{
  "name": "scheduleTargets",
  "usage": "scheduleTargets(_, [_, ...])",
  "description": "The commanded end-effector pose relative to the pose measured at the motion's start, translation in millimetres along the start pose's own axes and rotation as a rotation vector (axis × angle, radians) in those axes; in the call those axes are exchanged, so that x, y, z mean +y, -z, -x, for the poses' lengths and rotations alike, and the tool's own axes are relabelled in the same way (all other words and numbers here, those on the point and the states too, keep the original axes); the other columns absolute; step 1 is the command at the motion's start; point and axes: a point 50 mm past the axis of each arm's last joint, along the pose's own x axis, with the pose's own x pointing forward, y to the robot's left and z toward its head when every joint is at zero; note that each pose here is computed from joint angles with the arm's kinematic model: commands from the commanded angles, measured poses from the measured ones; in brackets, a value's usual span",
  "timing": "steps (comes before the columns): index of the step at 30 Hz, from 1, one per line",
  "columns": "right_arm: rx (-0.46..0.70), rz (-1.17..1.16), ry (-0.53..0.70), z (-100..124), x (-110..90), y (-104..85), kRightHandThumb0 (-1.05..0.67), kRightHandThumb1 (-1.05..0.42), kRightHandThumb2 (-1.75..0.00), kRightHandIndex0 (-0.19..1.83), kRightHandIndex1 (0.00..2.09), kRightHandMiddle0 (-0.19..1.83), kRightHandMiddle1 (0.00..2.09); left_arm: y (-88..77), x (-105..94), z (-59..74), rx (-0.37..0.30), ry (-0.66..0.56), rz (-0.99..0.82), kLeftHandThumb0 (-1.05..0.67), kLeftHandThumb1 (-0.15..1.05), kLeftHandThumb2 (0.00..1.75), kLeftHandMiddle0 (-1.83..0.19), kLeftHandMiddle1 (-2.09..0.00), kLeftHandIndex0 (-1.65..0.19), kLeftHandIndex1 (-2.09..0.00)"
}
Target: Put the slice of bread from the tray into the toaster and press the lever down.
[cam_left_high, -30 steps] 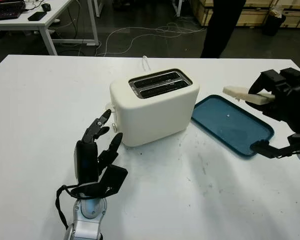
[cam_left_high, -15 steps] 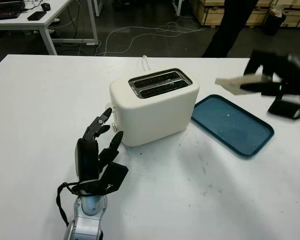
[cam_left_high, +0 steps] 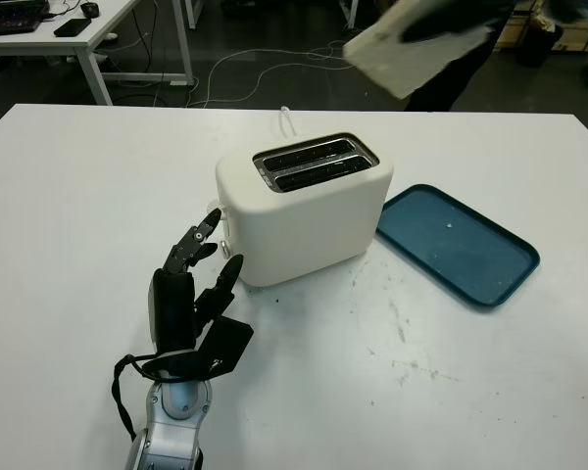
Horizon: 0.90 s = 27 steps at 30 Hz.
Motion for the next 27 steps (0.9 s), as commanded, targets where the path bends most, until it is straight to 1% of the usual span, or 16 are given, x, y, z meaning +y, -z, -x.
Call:
scheduleTargets(1, [-0.012,-0.001,-0.033,-5.9,-0.1,-10.2,-0.38,-0.92,-0.2,0.97,1.75,0.79,1.75,-0.9,-0.4,1.2,-0.018,-0.007,0.0,-0.48,0.92,0.25,-0.33,-0.98,-0.56,-0.02])
scheduleTargets(5, [-0.012,0.015,-0.106,-17.8,11.2,-17.4,-0.49,-0.92,-0.22,1.04,1.75,0.87,1.75,-0.9,-1.0,2.5,-0.015,-0.008,0.002,-0.48,0.92,0.26,-0.32,-0.97,-0.56,-0.01])
scheduleTargets(11, [-0.041,0.023,-0.198,-27.0,25.9,-22.2,-0.52,-0.92,-0.22,1.13,1.75,0.97,1.75,-0.5,-1.7,4.1,-0.003,-0.013,0.009,-0.47,0.92,0.25,-0.33,-0.96,-0.55,-0.01])
scheduleTargets(14, [-0.025,0.015,-0.217,-29.6,30.4,-20.2,-0.51,-0.92,-0.21,1.14,1.75,0.99,1.75,-0.5,-1.0,4.0,-0.003,-0.012,0.003,-0.48,0.92,0.26,-0.32,-0.96,-0.55,-0.01])
scheduleTargets(19, [-0.037,0.009,-0.243,-32.6,37.9,-17.4,-0.55,-0.92,-0.19,1.18,1.75,1.01,1.75,-0.7,-1.3,3.4,-0.001,-0.012,0.009,-0.47,0.92,0.26,-0.32,-0.96,-0.55,-0.01])
scheduleTargets(24, [-0.016,0.02,-0.234,-35.4,41.8,-15.1,-0.56,-0.92,-0.18,1.19,1.75,1.03,1.75,-0.3,-2.4,2.8,0.002,-0.017,0.021,-0.47,0.92,0.25,-0.32,-0.96,-0.55,-0.01])
scheduleTargets(27, [-0.04,0.038,-0.224,-36.4,44.9,-15.1,-0.53,-0.92,-0.22,1.19,1.75,1.03,1.75,0.6,-2.8,2.3,-0.01,-0.016,0.013,-0.46,0.92,0.25,-0.33,-0.96,-0.56,-0.01])
